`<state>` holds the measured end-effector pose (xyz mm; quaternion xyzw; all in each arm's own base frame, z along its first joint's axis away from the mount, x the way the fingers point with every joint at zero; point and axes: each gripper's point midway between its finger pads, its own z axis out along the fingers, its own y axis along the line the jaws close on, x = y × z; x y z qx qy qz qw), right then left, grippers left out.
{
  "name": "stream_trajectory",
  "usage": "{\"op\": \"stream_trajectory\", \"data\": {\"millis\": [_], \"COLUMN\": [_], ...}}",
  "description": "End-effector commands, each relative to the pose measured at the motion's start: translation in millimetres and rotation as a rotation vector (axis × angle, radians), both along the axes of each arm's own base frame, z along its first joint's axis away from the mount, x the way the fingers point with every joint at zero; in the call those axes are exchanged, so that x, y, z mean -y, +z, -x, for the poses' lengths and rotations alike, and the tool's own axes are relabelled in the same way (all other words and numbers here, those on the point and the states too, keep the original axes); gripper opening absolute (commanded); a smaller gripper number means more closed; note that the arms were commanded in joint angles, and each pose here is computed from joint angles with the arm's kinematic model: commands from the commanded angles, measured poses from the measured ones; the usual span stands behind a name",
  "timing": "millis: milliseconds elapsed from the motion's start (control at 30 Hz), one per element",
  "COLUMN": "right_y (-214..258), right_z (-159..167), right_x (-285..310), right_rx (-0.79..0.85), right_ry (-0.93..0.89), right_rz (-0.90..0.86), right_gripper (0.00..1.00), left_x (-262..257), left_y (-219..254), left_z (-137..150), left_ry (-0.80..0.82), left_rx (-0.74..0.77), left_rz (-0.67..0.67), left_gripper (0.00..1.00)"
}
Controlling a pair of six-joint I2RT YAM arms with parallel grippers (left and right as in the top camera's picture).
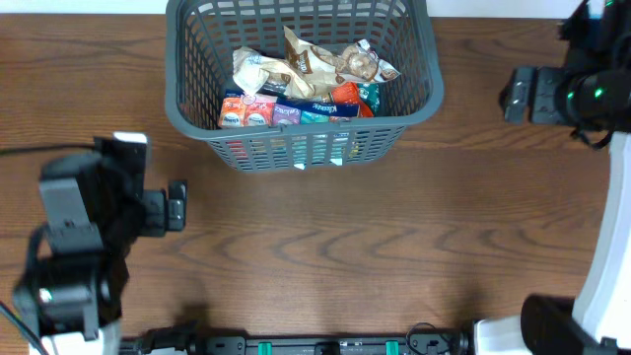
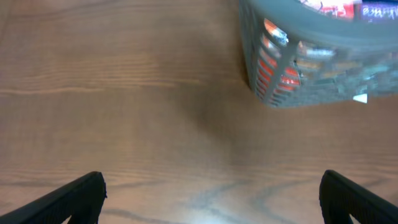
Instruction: Pack container
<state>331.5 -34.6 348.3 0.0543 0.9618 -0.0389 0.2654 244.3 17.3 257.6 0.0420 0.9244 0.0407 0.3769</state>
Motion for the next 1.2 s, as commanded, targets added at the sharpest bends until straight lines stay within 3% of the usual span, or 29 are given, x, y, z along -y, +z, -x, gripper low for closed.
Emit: {"op": "stream_trajectory", "data": {"millis": [0,333,667,1167], "right_y": [0.2,-79.0,-180.0,-194.0], "right_z": [17.6,61.0,85.9,85.6], "right_x": [-17.2,-38.7,-34.0,-33.8], "right_rx": [0.043,0.206,0.138,0.102], "right_ry": [0.031,0.087,0.107,0.106], "right_rz": [0.001,-0.034,0.005,0.005], "right_gripper": [0.99,0.99,0.99,0.99], "left_x": [-0.9,-7.4,-8.1,-8.1], "left_y": [-11.6,-21.0,-68.0,-71.3], "left_z": [10.1,27.6,14.0,15.2], "left_ry": [0.013,0.041,0.041,0.04], "left_rx": [0.062,0.211,0.182,0.17], "left_rz": [-0.026,-0.072,-0.07,-0.069], "left_gripper": [0.99,0.99,0.98,0.99]}}
